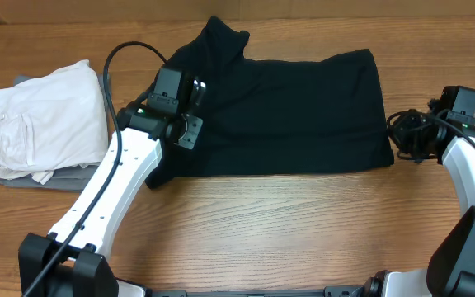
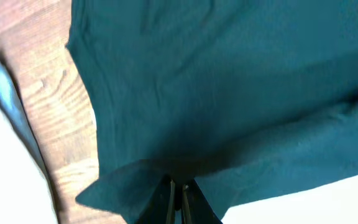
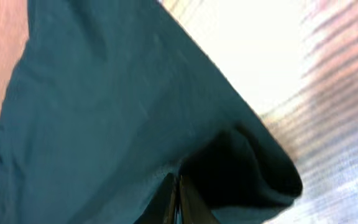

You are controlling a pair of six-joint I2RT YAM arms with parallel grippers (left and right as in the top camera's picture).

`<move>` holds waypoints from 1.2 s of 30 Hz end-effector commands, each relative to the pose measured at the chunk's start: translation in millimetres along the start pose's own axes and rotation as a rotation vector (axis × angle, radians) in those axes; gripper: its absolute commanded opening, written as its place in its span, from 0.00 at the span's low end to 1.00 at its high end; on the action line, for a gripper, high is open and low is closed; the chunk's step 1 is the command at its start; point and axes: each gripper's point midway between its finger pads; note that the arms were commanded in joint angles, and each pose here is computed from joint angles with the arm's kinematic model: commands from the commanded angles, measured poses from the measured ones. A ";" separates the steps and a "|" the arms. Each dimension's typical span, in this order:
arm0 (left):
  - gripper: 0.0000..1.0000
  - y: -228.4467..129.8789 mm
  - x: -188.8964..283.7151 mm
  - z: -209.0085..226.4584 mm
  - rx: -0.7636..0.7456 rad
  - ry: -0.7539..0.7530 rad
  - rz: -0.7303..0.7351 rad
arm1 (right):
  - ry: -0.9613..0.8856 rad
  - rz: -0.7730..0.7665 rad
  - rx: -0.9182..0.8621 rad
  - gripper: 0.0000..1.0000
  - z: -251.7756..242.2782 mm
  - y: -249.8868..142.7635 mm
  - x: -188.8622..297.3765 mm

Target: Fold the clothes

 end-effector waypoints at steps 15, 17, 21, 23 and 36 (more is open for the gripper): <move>0.04 -9.6 -51.6 8.5 -0.069 0.065 0.122 | 0.055 -0.037 -0.017 0.04 7.5 20.7 -36.2; 0.05 -6.2 -51.9 11.4 -0.065 0.079 0.109 | 0.066 -0.048 -0.012 0.04 10.3 23.5 -35.9; 0.06 4.1 -52.6 14.1 -0.049 0.092 0.067 | 0.076 -0.054 -0.008 0.04 12.7 25.0 -35.7; 0.07 7.4 -52.7 15.1 -0.046 0.096 0.054 | 0.076 -0.054 -0.008 0.04 12.6 25.1 -35.6; 0.67 18.1 -52.4 25.1 -0.014 0.149 0.014 | 0.087 -0.066 -0.004 0.66 15.0 28.6 -34.8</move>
Point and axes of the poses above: each gripper's point midway between its finger pads, its own x axis back along the fingers, its own z axis along the line the jaws close on, y = z × x, and after that the axes turned 11 degrees about -x, right-handed
